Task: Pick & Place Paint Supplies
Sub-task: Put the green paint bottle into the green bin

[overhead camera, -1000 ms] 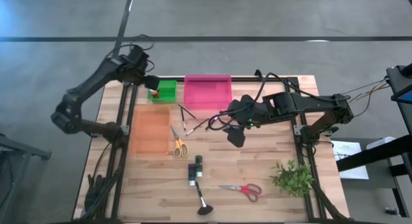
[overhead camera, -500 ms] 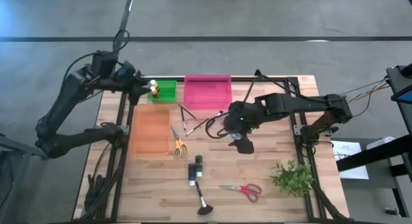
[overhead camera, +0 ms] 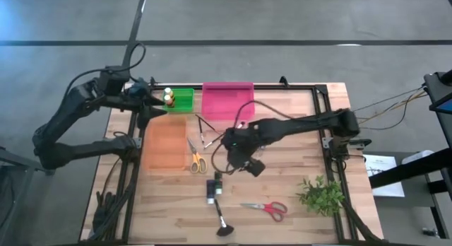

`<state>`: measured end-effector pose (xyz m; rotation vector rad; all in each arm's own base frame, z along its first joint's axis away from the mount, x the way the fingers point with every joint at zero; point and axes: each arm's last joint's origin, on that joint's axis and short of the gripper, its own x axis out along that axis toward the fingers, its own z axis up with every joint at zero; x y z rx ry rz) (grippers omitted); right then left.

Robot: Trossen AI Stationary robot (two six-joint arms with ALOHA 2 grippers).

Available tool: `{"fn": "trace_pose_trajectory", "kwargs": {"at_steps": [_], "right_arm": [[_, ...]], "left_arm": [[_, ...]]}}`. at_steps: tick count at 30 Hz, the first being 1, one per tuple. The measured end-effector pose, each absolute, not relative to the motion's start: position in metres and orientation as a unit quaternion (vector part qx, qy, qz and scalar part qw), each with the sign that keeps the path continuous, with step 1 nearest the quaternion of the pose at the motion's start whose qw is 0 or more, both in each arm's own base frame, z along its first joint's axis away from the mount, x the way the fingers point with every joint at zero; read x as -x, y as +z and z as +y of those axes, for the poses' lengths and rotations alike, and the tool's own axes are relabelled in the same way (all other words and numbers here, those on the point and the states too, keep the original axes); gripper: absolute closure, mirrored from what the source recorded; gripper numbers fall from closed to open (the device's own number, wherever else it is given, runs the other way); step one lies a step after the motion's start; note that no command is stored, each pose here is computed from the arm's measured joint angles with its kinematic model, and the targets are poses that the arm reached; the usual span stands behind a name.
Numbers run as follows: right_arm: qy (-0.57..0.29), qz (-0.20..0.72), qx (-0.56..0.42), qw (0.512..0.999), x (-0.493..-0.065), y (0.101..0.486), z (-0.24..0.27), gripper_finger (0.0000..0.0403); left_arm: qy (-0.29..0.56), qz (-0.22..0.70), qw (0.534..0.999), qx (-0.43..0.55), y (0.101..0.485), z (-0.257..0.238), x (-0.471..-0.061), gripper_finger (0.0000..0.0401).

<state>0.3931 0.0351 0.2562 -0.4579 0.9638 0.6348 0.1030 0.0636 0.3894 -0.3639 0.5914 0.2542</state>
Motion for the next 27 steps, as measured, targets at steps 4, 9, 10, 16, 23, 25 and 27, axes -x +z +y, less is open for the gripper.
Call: {"fn": "trace_pose_trajectory", "kwargs": {"at_steps": [4,9,10,16,23,25,27], "right_arm": [[0.315,0.474,0.204,0.797,-0.414,0.224,0.038,0.009],[0.35,0.483,0.198,0.778,-0.432,0.192,0.041,0.009],[0.351,0.484,0.197,0.777,-0.435,0.187,0.041,0.009],[0.353,0.454,0.208,0.791,-0.456,0.182,0.043,0.009],[0.376,0.436,0.201,0.792,-0.467,0.173,0.05,0.009],[0.376,0.439,0.198,0.792,-0.469,0.166,0.051,0.009],[0.373,0.441,0.194,0.793,-0.471,0.159,0.051,0.009]], "left_arm": [[0.129,0.288,0.929,0.191,0.389,0.064,-0.104,0.0178],[0.13,0.287,0.929,0.192,0.389,0.066,-0.106,0.0178],[0.13,0.287,0.929,0.192,0.389,0.066,-0.107,0.0178],[0.13,0.286,0.93,0.192,0.389,0.07,-0.112,0.0178],[0.129,0.291,0.928,0.194,0.387,0.073,-0.115,0.0178],[0.13,0.292,0.927,0.195,0.387,0.073,-0.116,0.0178],[0.129,0.292,0.927,0.195,0.387,0.073,-0.116,0.0178]]}}
